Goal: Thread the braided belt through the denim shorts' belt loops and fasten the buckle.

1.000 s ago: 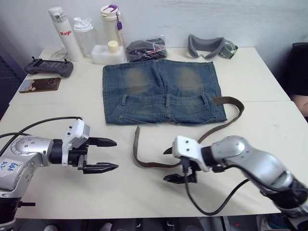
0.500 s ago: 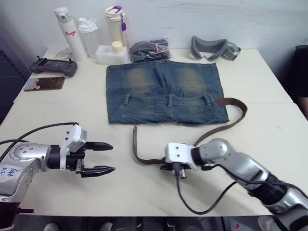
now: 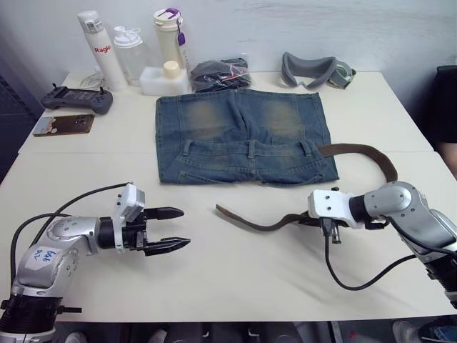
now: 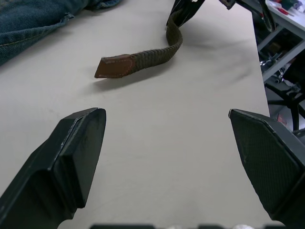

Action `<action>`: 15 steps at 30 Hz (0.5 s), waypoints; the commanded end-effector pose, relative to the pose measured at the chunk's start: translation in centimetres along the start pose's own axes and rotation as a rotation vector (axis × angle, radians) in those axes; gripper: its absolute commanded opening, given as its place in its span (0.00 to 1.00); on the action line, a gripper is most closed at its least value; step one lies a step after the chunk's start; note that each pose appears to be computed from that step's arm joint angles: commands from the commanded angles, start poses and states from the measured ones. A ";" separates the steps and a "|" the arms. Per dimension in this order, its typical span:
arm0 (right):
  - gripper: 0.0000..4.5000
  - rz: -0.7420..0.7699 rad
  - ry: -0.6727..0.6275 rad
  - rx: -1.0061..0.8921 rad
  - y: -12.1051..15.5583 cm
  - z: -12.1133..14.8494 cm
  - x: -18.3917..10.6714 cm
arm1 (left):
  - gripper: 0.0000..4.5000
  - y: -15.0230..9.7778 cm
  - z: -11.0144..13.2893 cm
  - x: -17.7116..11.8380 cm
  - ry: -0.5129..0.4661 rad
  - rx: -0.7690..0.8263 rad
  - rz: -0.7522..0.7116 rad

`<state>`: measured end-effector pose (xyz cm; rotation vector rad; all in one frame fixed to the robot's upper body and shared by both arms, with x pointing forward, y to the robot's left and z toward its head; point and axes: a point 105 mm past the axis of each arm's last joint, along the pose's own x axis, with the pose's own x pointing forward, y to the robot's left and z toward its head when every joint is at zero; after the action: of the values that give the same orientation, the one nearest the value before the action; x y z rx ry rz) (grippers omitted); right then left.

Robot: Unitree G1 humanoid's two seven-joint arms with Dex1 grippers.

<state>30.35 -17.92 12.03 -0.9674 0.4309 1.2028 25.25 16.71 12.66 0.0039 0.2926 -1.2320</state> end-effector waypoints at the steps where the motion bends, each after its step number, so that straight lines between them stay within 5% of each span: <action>1: 0.34 -0.030 -0.014 -0.014 -0.9 0.9 -1.5 | 1.00 -0.4 0.8 0.2 -0.022 0.031 -0.011; 5: 0.79 -0.069 -0.032 -0.035 -1.7 2.0 -2.5 | 1.00 -0.5 0.8 0.2 -0.026 0.031 -0.008; 9: 0.79 -0.018 -0.127 -0.006 -0.6 4.6 -2.6 | 1.00 -0.4 0.8 0.2 -0.034 0.029 -0.002; 15: 0.79 0.055 -0.207 0.016 2.3 7.3 1.0 | 1.00 -0.2 1.0 0.1 -0.033 0.035 0.003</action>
<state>27.64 -11.96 14.51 -0.8035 0.3125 1.3232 25.33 16.56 12.60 -0.0015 0.2863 -1.2199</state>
